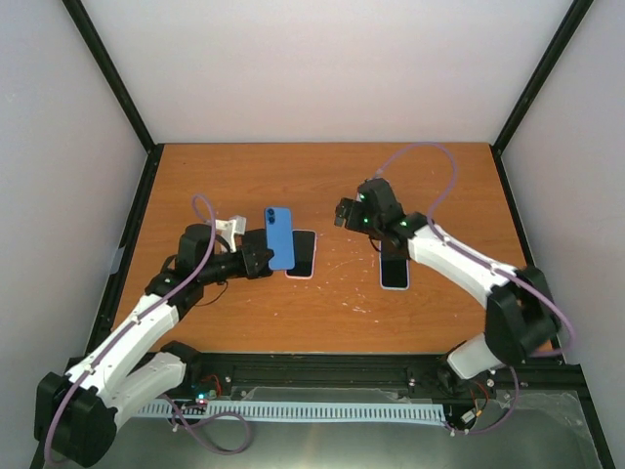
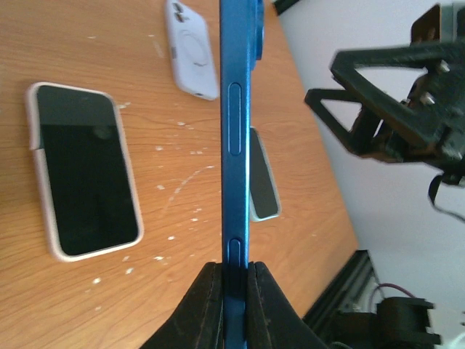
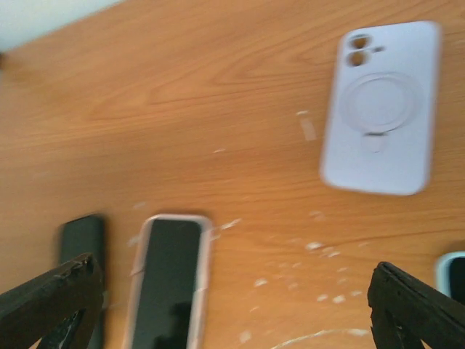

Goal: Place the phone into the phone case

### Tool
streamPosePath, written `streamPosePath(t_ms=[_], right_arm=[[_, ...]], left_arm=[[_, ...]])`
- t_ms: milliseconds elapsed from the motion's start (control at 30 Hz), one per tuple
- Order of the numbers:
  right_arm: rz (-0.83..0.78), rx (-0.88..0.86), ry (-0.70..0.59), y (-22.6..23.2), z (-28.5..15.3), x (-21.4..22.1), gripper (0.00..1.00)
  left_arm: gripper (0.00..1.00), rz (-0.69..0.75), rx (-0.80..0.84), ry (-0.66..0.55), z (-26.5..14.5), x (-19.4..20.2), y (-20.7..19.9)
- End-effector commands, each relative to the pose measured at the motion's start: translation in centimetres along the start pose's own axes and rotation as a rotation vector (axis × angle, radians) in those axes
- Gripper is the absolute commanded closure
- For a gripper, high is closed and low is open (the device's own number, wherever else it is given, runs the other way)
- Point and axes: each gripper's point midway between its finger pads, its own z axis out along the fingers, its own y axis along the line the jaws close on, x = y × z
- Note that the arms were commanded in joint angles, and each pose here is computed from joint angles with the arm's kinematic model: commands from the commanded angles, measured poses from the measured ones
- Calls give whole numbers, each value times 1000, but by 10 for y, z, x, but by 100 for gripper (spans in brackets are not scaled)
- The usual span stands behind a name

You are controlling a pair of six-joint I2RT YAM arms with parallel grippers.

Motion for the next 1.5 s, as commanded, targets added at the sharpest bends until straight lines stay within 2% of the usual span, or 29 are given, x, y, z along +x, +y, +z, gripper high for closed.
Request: streamPosePath(t_ms=[0,133,333,733,900,1167,1467], right_arm=[[-128,421,7,-68,24,-6,3],[-186,563,39,-85,56,-9,4],[-240,676,108,-102,99,1,6],[-283,819,151,-133,131,12,5],[-246,798,170,-147,137,18,9],[-135,684,223,-163,146,34,20],[-35,584,246,-176,142,43,29]], left_arm=[[100,96,-66,-85,-20,-23,-8],[100,118,-89,-103,-28,-23,-8],[100,127,-99,-114,-36,-21,-9],[100,123,-70,-105,-38,-18,-14],[100,121,-67,-107,-39,-18,-16],[100,105,-68,-103,-37,-18,-14],[100,78,-65,-85,-32,-16,-12]])
